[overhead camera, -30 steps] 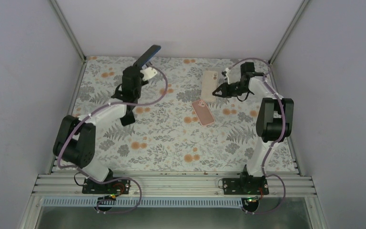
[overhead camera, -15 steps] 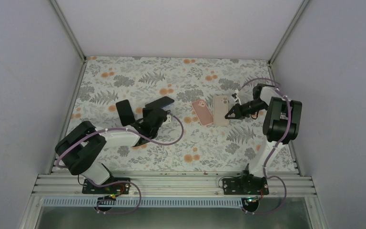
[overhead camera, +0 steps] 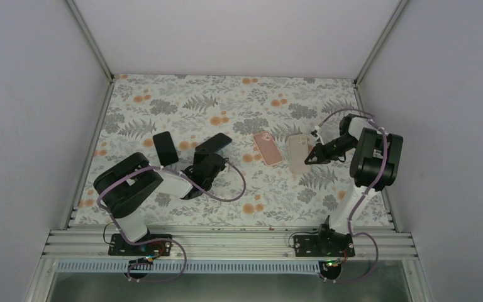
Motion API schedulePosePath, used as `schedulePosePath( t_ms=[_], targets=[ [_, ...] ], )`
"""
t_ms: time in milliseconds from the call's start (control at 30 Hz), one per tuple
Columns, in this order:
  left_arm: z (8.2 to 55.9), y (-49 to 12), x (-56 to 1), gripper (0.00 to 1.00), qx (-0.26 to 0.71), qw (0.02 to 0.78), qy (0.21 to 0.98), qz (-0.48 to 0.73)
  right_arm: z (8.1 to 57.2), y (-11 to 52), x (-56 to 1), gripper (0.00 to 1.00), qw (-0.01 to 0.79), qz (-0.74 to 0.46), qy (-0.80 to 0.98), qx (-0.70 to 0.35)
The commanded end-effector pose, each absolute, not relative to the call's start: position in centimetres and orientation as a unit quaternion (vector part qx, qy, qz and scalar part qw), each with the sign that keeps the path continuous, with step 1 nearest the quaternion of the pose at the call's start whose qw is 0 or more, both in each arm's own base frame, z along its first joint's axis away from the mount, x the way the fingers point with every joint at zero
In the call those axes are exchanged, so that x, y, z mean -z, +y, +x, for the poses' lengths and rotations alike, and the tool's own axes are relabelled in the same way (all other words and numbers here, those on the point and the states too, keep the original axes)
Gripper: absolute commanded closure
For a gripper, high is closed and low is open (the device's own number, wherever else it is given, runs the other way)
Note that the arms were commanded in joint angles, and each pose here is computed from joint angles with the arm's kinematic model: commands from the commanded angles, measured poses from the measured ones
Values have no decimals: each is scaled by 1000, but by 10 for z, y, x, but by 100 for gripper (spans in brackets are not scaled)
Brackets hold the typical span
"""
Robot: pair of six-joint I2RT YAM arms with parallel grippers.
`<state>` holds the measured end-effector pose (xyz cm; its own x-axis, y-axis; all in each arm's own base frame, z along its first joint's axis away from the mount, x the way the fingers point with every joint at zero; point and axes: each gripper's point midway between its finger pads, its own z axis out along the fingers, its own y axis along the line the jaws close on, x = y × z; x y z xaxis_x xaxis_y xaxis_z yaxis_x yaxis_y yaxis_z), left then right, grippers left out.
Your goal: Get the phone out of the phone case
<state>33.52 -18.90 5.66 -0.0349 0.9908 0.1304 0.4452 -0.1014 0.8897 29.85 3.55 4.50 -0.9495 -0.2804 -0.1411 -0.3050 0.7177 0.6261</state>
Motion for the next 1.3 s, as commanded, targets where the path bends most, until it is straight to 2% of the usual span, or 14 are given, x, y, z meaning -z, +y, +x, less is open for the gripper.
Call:
schedulePosePath(
  t_ms=[0,67,100,200,233,267,300,333,467,667,800,900,1100,1267],
  targets=[
    [333,-201,-60,64,-415,337,575,619,304,12,-35,96,21,-153,933,-326],
    [326,-206,-64,17,-407,354,567,623,302,10,-31,83,14,-151,932,-329],
    [321,-209,-67,4,-396,367,562,627,302,10,-31,76,14,-152,931,-331],
    [312,-212,-69,0,-373,366,561,642,307,2,-31,43,29,-147,938,-312],
    [310,-214,-68,0,-363,361,562,649,309,-1,-32,37,33,-147,940,-305],
    [306,-217,-69,0,-347,362,567,654,309,-2,-32,25,34,-148,942,-300],
    [302,-222,-68,0,-327,360,573,660,309,-4,-34,5,36,-149,943,-296],
    [297,-228,-68,0,-300,357,581,668,309,-5,-36,1,38,-151,944,-290],
    [268,-246,-60,0,-197,311,601,709,321,-16,-65,0,76,-162,951,-252],
    [203,-286,-92,0,19,245,587,771,353,-45,-152,0,198,-199,955,-92],
    [187,-288,-110,0,75,193,594,777,346,-33,-194,0,267,-235,932,-70],
    [219,-285,-142,0,89,241,626,736,338,-16,-222,0,333,-252,905,-77],
    [334,-208,-269,0,138,459,680,555,327,-3,-266,0,479,-246,842,-41],
    [354,-172,-301,0,154,483,700,502,330,2,-278,0,534,-206,818,-63]
  ],
)
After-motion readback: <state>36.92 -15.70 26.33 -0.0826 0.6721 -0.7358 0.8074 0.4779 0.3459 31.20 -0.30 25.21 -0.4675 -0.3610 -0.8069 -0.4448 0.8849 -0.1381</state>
